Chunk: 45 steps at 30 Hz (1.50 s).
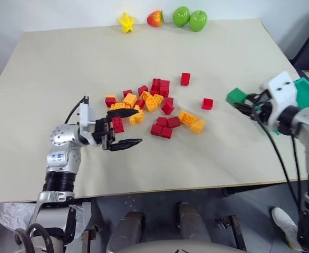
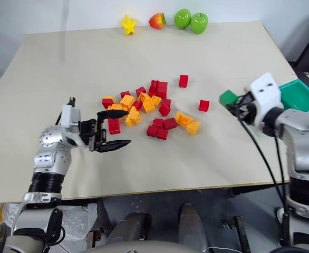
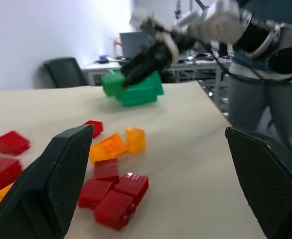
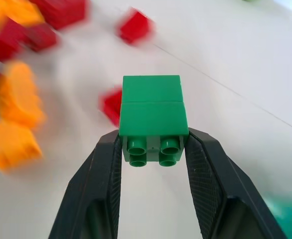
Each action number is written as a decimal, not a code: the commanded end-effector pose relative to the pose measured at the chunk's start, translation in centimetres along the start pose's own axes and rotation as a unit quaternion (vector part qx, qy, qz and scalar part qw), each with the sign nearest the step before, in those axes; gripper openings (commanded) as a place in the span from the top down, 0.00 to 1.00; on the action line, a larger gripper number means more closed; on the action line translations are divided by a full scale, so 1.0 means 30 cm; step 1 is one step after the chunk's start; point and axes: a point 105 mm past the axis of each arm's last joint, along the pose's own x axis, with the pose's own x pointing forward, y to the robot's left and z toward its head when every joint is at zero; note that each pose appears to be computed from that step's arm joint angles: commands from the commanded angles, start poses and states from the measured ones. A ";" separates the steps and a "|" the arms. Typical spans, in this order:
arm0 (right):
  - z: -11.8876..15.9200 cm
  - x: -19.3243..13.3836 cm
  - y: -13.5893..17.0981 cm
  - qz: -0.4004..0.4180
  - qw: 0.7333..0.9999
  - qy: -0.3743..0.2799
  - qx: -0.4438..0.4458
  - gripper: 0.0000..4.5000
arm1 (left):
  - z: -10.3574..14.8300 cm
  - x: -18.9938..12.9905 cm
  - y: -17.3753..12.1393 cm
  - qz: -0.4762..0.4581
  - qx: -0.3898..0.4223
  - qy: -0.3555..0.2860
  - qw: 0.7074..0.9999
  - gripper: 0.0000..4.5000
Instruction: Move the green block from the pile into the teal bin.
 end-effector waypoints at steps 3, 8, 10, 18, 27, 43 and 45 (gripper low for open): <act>0.013 -0.163 -0.207 -0.133 0.990 0.040 -0.034 0.68 | -0.021 0.143 0.062 -0.033 0.028 0.036 0.998 0.00; -0.033 -0.194 -0.315 -0.191 0.977 0.079 -0.050 0.68 | -0.025 0.261 0.106 -0.057 0.047 0.046 0.996 0.00; -0.053 -0.195 -0.343 -0.207 0.973 0.090 -0.046 0.68 | -0.025 0.297 0.118 -0.058 0.046 0.043 0.996 0.00; -0.071 -0.190 -0.360 -0.196 0.973 0.106 -0.057 0.32 | -0.022 0.343 0.142 -0.053 0.044 0.042 0.997 0.00; -0.009 -0.144 -0.288 -0.127 0.988 0.056 -0.063 0.00 | -0.004 0.259 0.182 0.004 -0.048 0.023 0.999 0.00; -0.076 0.056 0.122 0.237 0.968 -0.065 -0.053 0.00 | 0.008 -0.313 0.066 0.216 -0.035 0.129 0.967 0.00; -0.089 0.061 0.122 0.244 0.966 -0.065 -0.054 0.00 | 0.020 -0.345 0.054 0.235 -0.029 0.135 0.962 0.00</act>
